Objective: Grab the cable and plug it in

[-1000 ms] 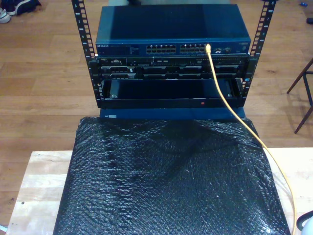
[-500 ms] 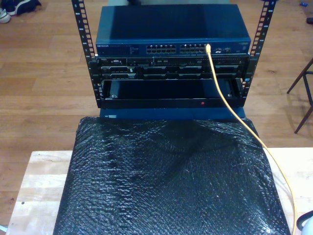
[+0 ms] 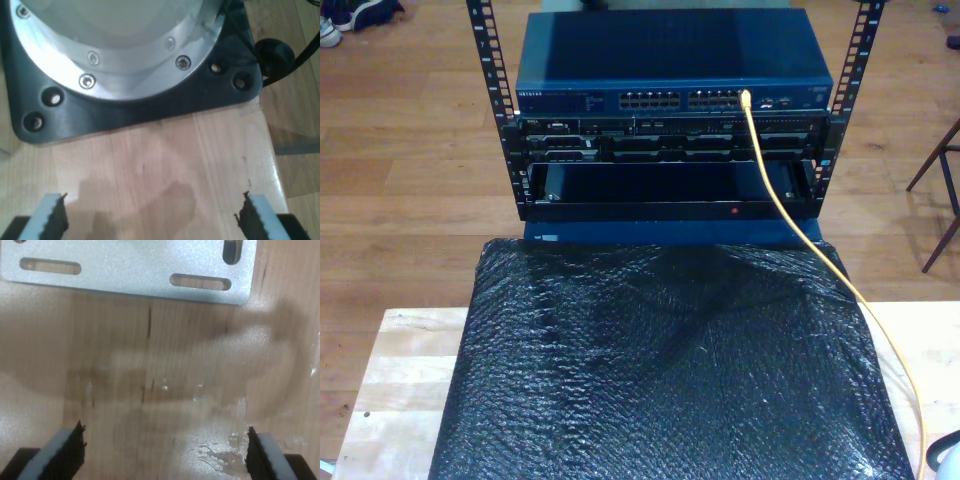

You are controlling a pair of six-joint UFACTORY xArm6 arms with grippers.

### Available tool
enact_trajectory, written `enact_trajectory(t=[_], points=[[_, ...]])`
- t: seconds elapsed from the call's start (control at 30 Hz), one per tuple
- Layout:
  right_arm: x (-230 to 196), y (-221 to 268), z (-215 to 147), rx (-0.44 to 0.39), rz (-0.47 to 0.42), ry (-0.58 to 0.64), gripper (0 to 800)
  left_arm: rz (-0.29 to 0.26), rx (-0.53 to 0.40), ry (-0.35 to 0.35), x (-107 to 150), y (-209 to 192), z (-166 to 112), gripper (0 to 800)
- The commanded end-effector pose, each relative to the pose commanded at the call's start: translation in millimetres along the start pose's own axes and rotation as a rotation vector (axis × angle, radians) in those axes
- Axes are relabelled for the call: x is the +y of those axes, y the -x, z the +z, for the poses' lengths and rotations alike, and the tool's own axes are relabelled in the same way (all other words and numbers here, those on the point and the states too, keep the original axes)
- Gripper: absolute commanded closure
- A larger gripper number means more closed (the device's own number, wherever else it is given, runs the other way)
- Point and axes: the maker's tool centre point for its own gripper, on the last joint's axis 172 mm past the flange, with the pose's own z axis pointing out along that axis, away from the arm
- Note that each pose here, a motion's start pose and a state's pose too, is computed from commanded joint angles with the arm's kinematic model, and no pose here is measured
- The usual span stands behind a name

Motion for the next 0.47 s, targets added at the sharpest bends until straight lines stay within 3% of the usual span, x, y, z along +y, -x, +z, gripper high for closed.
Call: enact_trajectory(t=[0.47], points=[[0.2,0.0,0.0,0.0,-0.002,0.0,0,0.0,0.002,0.0,0.0,-0.6,0.6,0]])
